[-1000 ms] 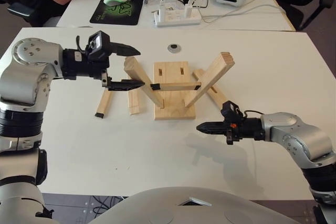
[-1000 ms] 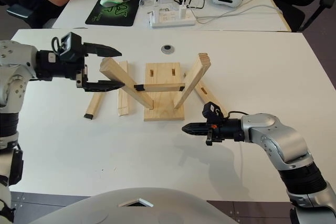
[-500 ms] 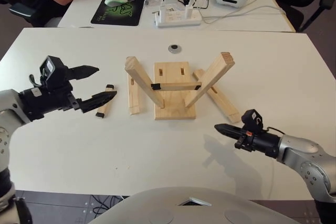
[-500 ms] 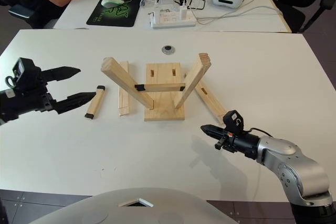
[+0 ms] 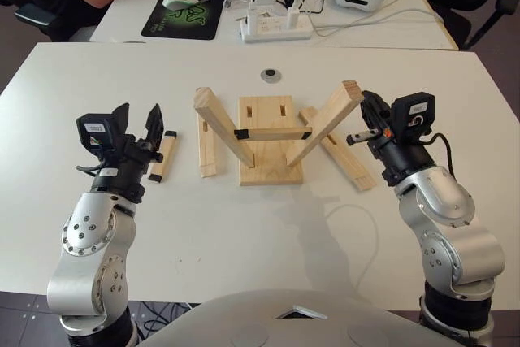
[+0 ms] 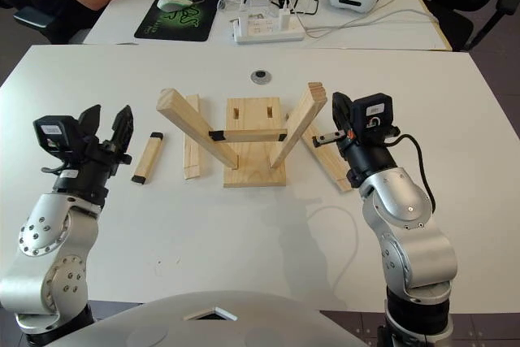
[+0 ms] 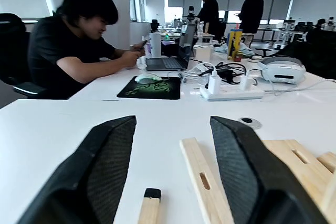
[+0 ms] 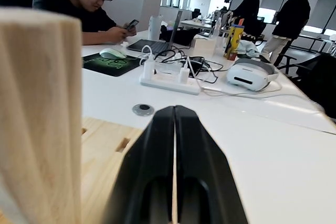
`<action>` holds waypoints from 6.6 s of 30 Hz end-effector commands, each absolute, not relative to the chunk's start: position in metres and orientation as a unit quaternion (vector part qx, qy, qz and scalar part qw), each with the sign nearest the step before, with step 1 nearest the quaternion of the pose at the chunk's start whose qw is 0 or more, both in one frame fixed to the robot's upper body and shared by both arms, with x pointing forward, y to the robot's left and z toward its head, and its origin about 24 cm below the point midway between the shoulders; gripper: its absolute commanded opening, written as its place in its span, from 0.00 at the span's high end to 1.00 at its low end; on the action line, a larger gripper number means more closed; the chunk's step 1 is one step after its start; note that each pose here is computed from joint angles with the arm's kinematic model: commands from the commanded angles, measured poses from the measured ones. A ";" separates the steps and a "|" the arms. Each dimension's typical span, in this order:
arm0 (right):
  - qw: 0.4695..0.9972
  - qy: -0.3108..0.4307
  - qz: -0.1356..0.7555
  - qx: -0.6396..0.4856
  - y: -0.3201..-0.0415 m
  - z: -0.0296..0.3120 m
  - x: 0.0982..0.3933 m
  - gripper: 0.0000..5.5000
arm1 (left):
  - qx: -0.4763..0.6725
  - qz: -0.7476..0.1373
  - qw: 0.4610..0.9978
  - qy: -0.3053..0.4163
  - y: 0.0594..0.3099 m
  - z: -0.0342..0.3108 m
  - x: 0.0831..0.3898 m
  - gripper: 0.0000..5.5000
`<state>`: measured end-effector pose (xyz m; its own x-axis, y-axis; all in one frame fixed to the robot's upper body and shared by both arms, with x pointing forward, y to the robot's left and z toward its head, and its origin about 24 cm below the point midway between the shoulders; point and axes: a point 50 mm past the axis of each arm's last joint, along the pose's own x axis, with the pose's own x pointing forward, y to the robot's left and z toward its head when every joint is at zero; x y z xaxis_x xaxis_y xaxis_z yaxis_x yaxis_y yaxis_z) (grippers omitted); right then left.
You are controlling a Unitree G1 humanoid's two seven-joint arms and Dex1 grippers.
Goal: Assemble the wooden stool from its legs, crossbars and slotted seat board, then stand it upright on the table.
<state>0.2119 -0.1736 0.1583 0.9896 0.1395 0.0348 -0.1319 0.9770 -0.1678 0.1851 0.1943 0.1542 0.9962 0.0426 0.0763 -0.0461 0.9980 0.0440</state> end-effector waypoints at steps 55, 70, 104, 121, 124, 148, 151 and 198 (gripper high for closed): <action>0.994 0.085 -0.023 -0.061 -0.202 0.154 0.208 1.00 | 0.152 0.012 0.988 0.012 0.184 0.157 0.192 1.00; 0.956 0.097 0.274 0.039 -0.123 0.153 0.197 1.00 | 0.144 -0.209 0.967 0.016 0.124 0.151 0.199 1.00; 0.991 0.121 0.050 -0.028 -0.180 0.074 0.241 1.00 | -0.146 -0.504 0.847 -0.085 0.146 0.296 0.252 1.00; 0.992 0.099 0.063 -0.041 -0.172 0.083 0.244 1.00 | -0.201 -0.521 0.826 0.078 0.142 0.199 0.252 1.00; 0.992 0.095 0.071 -0.040 -0.169 0.087 0.245 1.00 | -0.173 -0.524 0.822 0.143 0.134 0.159 0.241 1.00; 0.991 0.096 0.083 -0.037 -0.163 0.088 0.247 1.00 | -0.107 -0.534 0.829 0.129 0.139 0.174 0.265 1.00; 0.990 0.095 0.095 -0.040 -0.161 0.090 0.250 1.00 | -0.079 -0.538 0.835 0.084 0.134 0.183 0.273 1.00; 0.903 0.151 0.359 -0.183 -0.122 0.070 0.218 1.00 | -0.062 -0.345 0.915 -0.197 0.212 0.321 0.288 1.00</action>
<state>0.2200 -0.1369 0.0559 0.7148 0.5032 -0.4857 -0.6719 0.6869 -0.2770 0.2843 0.2109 0.3258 0.6667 -0.6126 0.4245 0.6648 0.7463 0.0327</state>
